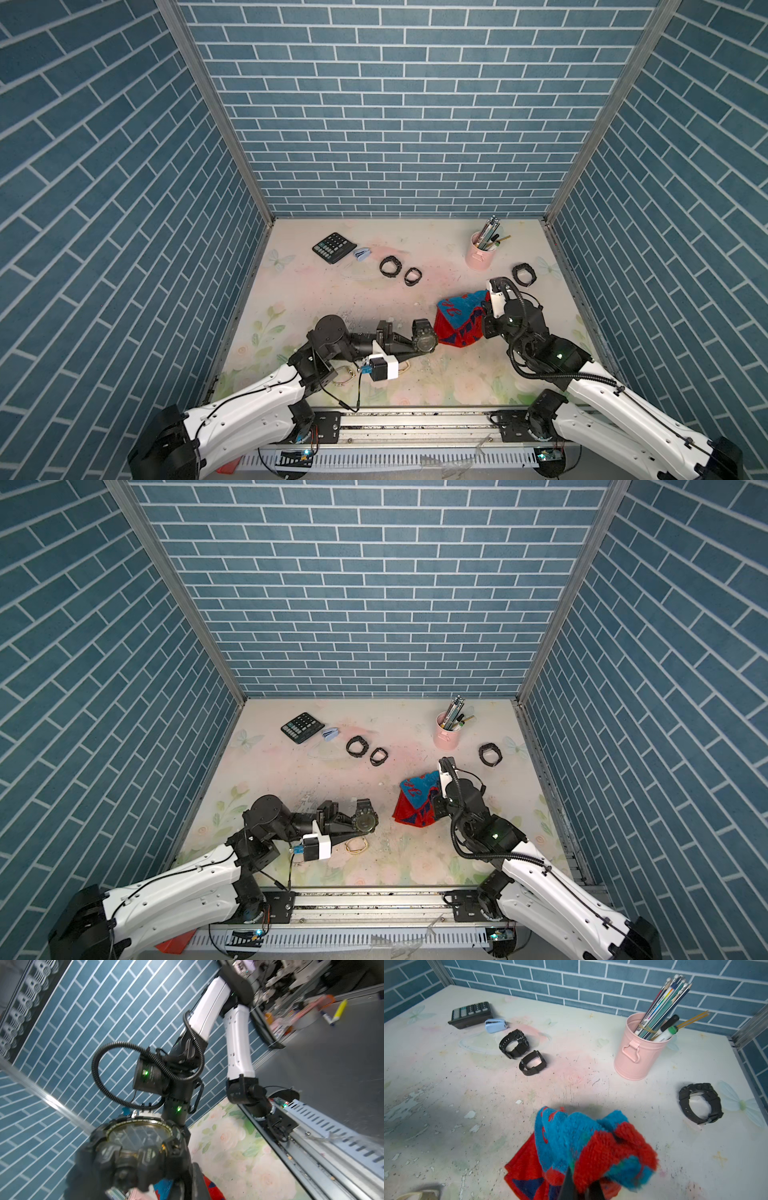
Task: Wipe the watch dial
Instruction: Place the watch at the center of the board.
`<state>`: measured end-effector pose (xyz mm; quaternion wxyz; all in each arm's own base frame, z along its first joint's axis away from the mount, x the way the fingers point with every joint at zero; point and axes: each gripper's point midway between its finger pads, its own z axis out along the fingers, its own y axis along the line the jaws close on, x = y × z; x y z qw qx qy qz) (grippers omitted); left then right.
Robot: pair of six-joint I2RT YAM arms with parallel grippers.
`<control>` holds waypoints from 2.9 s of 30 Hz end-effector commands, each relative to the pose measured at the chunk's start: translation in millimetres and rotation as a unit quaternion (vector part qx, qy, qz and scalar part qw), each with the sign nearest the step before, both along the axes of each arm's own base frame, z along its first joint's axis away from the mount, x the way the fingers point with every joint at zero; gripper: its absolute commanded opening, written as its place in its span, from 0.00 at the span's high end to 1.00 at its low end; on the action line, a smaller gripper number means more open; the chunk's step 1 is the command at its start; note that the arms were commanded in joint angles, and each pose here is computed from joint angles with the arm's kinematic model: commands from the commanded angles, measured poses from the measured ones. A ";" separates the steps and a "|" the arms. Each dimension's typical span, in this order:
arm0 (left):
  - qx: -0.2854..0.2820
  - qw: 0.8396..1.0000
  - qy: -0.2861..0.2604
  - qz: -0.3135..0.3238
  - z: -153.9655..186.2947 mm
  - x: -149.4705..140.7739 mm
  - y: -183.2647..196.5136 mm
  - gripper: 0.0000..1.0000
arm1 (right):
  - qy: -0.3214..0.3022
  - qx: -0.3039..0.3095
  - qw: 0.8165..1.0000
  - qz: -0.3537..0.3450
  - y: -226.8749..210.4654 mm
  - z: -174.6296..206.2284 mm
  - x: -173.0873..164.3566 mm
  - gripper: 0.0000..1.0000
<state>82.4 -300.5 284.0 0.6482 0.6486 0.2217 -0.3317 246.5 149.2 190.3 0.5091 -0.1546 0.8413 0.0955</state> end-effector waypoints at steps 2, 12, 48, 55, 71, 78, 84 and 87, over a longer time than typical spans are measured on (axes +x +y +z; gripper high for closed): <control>0.012 0.996 -0.033 -0.077 15.0 -33.3 0.4 1.00 | -0.050 0.026 0.998 -0.037 -10.6 20.8 8.8 1.00; 0.008 0.997 -0.031 -0.072 13.5 -31.9 -3.8 1.00 | -0.055 0.030 0.998 -0.026 -6.3 19.6 8.9 1.00; 0.171 0.741 0.351 0.546 -91.6 247.8 118.6 1.00 | 0.011 0.043 0.998 -0.037 1.7 -29.0 11.4 1.00; 0.206 0.670 0.438 0.562 -137.6 296.7 126.9 1.00 | 0.040 0.040 0.998 -0.013 13.6 -36.8 11.5 1.00; 0.307 0.554 0.510 0.582 -220.3 343.6 141.8 0.92 | 0.064 0.053 0.996 0.017 27.1 -31.0 7.8 1.00; 0.361 0.497 0.559 0.557 -249.3 340.2 144.7 0.88 | 0.064 0.061 0.996 0.021 31.6 -26.8 9.5 1.00; 0.385 0.461 0.568 0.562 -264.4 341.0 150.0 0.86 | 0.072 0.071 0.995 0.020 36.0 -27.7 11.9 1.00; 0.399 0.444 0.569 0.566 -272.3 340.8 153.9 0.84 | 0.071 0.070 0.995 0.018 36.0 -26.3 12.9 1.00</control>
